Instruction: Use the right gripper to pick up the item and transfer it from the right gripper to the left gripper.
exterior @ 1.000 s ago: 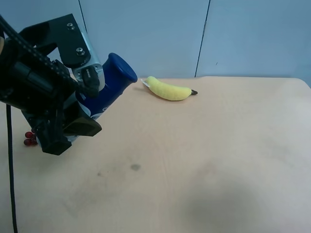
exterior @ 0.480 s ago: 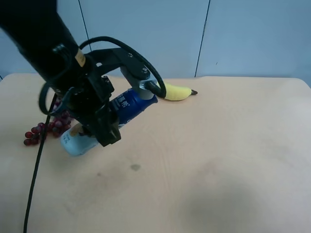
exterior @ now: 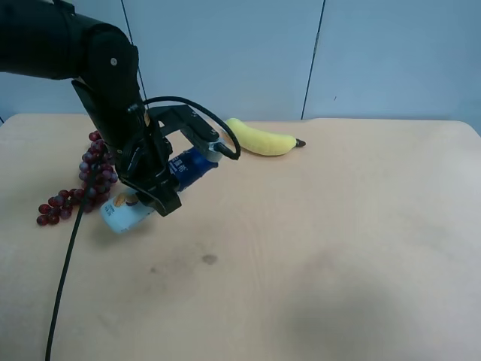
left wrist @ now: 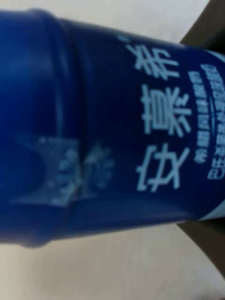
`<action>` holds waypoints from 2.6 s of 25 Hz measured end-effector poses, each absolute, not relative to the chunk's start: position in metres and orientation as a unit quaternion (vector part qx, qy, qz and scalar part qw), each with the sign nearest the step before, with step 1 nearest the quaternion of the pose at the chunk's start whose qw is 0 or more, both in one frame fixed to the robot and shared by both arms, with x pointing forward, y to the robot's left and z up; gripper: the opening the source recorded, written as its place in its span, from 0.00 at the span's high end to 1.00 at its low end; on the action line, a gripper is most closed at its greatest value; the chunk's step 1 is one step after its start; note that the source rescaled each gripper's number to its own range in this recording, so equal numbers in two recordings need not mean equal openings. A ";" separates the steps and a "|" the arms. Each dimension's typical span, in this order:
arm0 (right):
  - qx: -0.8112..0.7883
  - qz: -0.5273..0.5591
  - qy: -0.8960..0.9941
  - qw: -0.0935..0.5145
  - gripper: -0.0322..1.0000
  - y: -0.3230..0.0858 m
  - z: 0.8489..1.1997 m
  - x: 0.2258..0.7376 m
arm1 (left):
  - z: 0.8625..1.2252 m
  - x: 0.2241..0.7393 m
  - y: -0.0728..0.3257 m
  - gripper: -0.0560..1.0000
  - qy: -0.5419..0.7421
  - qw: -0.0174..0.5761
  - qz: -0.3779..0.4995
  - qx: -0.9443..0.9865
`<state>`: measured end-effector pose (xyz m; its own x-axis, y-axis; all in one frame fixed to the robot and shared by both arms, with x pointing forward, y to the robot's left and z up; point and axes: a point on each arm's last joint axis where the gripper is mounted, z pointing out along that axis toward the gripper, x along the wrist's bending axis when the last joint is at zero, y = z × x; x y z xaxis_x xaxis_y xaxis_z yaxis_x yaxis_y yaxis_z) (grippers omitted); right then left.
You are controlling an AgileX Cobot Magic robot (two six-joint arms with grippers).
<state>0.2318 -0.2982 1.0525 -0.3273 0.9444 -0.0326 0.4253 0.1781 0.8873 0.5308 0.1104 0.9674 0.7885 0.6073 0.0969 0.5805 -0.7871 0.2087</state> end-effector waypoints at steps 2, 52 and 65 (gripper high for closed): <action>0.489 0.415 0.701 0.313 0.00 -0.298 1.053 0.232 | 0.959 0.540 0.118 0.95 0.329 0.080 0.079 0.937; 0.489 0.415 0.701 0.313 0.00 -0.298 1.053 0.232 | 1.160 0.456 0.191 0.01 0.377 0.218 0.216 0.874; 0.489 0.415 0.701 0.313 0.00 -0.298 1.053 0.232 | 1.111 0.324 0.262 0.00 0.435 0.277 0.227 0.826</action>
